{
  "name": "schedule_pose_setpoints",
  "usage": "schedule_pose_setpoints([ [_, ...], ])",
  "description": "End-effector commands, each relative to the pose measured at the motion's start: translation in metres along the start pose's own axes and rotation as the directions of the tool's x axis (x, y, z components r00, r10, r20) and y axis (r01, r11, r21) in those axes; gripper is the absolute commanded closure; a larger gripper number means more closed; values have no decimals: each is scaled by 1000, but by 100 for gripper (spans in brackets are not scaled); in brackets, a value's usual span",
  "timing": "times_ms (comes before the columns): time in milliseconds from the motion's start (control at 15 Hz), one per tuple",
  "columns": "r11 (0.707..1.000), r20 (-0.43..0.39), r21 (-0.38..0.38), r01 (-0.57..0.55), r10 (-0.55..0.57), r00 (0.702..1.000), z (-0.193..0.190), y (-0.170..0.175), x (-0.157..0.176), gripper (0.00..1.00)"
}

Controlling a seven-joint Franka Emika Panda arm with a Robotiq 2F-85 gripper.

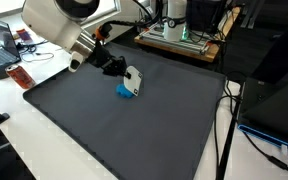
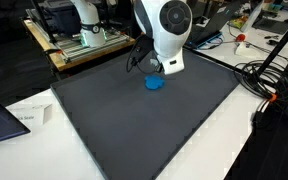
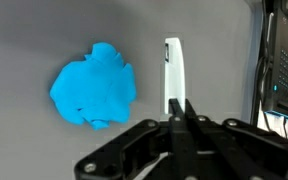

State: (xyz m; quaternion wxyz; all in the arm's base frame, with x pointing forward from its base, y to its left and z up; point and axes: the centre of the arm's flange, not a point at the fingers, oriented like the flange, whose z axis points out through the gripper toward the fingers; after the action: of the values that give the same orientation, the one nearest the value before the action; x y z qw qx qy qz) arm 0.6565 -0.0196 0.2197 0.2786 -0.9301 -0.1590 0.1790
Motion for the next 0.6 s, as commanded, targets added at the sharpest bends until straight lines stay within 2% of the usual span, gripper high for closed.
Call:
schedule_pose_setpoints([
  [0, 999, -2, 36, 4, -4, 1000, -12, 20, 6, 99],
  [533, 996, -14, 85, 13, -12, 1000, -20, 46, -8, 99],
])
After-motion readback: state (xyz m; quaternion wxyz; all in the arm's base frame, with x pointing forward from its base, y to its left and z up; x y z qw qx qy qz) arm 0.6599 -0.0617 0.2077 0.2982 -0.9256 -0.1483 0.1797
